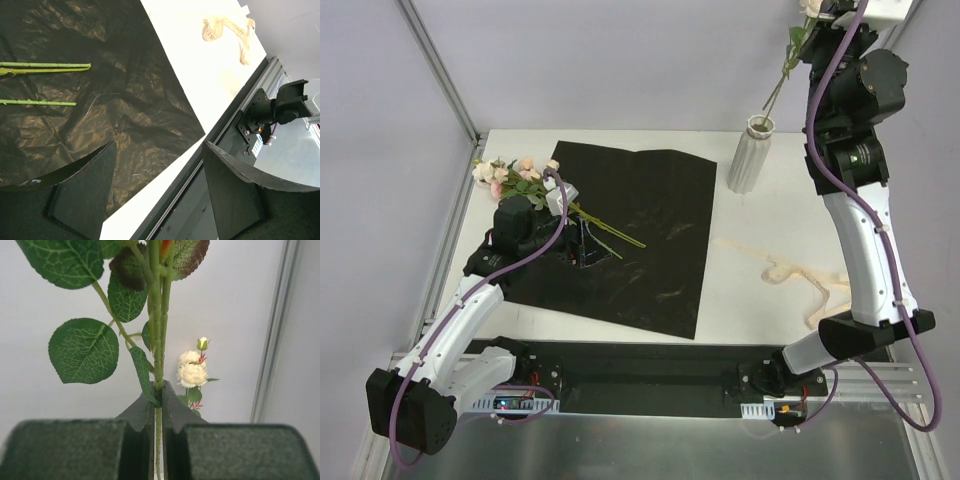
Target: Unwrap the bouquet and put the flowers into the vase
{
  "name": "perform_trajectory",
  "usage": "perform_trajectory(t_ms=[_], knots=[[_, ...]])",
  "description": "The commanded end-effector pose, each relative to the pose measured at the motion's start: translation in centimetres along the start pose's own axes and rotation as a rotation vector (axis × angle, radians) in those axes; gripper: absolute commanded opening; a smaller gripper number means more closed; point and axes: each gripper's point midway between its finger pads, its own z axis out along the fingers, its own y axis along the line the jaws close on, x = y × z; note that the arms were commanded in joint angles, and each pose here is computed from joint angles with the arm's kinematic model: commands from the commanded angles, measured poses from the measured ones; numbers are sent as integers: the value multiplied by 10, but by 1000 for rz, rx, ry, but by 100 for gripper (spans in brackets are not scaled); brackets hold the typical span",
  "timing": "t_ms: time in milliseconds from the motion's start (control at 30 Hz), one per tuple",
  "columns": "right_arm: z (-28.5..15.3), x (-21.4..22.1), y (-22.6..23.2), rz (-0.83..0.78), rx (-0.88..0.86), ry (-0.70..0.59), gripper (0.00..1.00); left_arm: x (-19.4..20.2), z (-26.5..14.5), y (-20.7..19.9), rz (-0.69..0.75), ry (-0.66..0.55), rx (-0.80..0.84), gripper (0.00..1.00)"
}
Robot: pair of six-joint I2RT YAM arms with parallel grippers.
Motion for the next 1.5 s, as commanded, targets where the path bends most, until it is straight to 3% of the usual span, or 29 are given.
perform_trajectory(t_ms=[0,900,1033,1200,1300,1467], knots=[[24,-6,-11,-32,68,-63,1,-3,1,-3,31,-5,15,68],[66,135,-22,-4,101,131,2,-1,4,1,24,5,4,69],[63,169,-18,-20,86,188,15,-1,4,2,22,6,1,69],[55,211,-16,-43,87,268,22,0,5,3,20,8,-1,69],[46,231,-14,-51,82,314,36,-1,6,5,14,10,-10,69],[21,254,-9,-50,74,392,68,0,8,8,6,9,-14,69]])
